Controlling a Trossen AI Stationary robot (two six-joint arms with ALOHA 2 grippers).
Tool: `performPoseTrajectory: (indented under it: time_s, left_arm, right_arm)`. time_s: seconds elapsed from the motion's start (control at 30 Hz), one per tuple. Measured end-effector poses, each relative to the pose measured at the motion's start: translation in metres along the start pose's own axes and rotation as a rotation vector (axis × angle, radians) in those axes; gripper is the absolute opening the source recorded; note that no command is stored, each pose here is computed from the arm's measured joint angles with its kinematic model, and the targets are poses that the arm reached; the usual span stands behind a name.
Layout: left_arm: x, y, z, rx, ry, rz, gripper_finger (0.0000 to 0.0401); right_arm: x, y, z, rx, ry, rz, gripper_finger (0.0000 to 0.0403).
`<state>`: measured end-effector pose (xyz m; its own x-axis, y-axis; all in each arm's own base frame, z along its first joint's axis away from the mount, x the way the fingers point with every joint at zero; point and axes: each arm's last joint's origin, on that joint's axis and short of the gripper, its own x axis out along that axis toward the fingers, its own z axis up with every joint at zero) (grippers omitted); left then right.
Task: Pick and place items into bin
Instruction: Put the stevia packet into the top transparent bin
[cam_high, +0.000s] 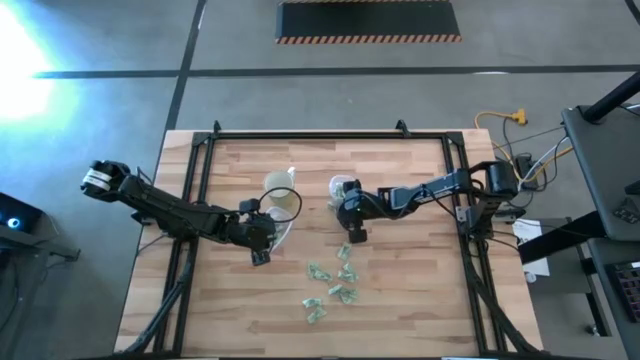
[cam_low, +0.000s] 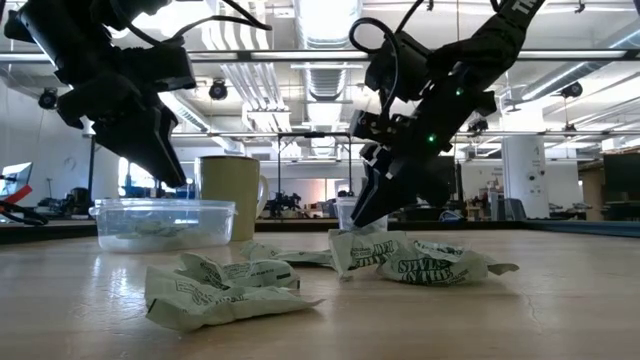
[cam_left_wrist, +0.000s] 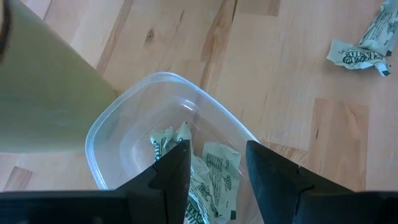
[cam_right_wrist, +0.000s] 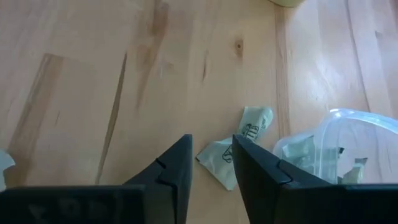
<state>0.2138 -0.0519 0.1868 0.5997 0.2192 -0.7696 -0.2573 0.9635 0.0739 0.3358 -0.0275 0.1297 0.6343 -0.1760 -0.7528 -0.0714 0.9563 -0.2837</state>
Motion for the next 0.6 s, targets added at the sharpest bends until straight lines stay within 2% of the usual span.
performPoseTrajectory:
  time_s: [0.33,0.6]
  left_arm:
    - [0.0000,0.0000,0.0004,-0.001,-0.005,0.003,0.0139]
    - [0.0000,-0.0002,0.0010,-0.004,-0.011,0.002,0.0139]
  right_arm:
    - [0.0003,-0.0015,-0.0014,0.023,0.000,0.009,0.0096]
    - [0.0007,-0.0033,-0.0025,0.027,0.001,-0.006,0.0104]
